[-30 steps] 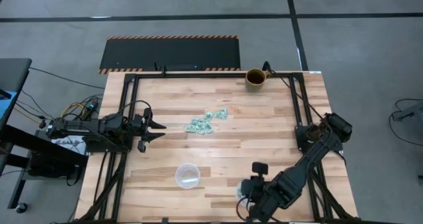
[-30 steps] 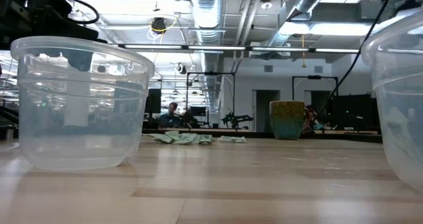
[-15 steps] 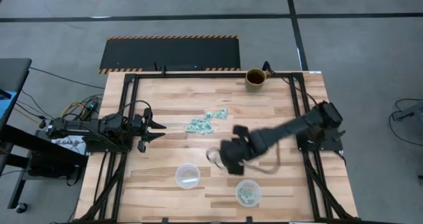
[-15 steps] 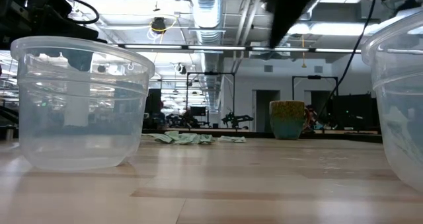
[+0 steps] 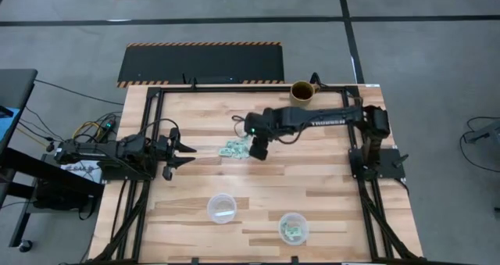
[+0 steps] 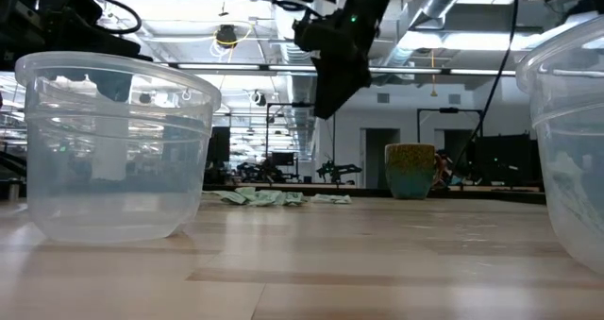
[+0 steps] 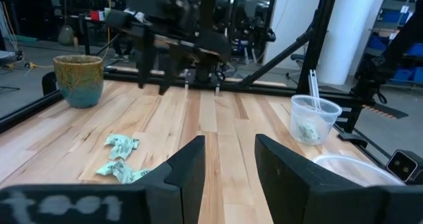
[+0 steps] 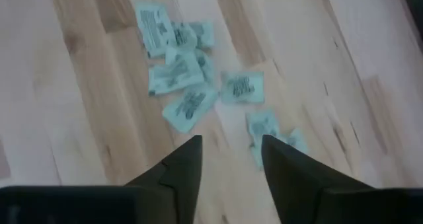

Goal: Pick and place items into bin
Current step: Put the stevia packet into the right transparent bin

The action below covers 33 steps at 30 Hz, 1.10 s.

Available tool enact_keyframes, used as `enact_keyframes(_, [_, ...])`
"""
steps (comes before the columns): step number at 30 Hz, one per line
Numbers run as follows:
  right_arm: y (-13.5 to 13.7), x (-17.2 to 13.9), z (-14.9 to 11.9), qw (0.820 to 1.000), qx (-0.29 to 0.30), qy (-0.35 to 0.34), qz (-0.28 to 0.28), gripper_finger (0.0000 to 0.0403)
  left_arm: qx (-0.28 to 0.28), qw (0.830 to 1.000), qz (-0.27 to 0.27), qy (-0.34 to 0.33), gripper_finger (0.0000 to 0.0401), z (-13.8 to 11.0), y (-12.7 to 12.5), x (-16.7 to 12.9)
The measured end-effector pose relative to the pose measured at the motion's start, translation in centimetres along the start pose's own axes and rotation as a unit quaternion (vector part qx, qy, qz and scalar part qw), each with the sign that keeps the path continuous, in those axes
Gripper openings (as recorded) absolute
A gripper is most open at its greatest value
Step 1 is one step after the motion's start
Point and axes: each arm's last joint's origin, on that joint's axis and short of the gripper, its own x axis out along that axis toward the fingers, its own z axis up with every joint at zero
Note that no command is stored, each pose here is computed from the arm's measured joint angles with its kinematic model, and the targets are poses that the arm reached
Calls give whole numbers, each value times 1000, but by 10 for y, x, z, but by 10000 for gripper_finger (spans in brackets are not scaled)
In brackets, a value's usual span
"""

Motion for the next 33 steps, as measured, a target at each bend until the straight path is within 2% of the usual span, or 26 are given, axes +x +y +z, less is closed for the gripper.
enact_keyframes(4, [-17, 5, 4, 1000, 10, -7, 7, 185, 0, 1000, 0, -1, 121, 0, 0, 0])
enact_keyframes(9, [-21, 40, 1, 999, 10, 31, 14, 200, 0, 1000, 0, 0, 121, 0, 0, 0])
enact_keyframes(14, [-18, 71, -4, 998, -19, 63, 10, 193, 0, 1000, 0, 0, 121, 0, 0, 0])
enact_keyframes(22, [-26, 100, -14, 993, -42, 113, 7, 172, 0, 1000, 0, -1, 121, 0, 0, 0])
enact_keyframes(27, [-27, 114, -19, 990, -53, 134, 9, 165, 0, 1000, 0, 0, 121, 0, 0, 0])
enact_keyframes(33, [-28, 115, -17, 991, -61, 123, 9, 164, 0, 1000, 0, 0, 121, 0, 0, 0])
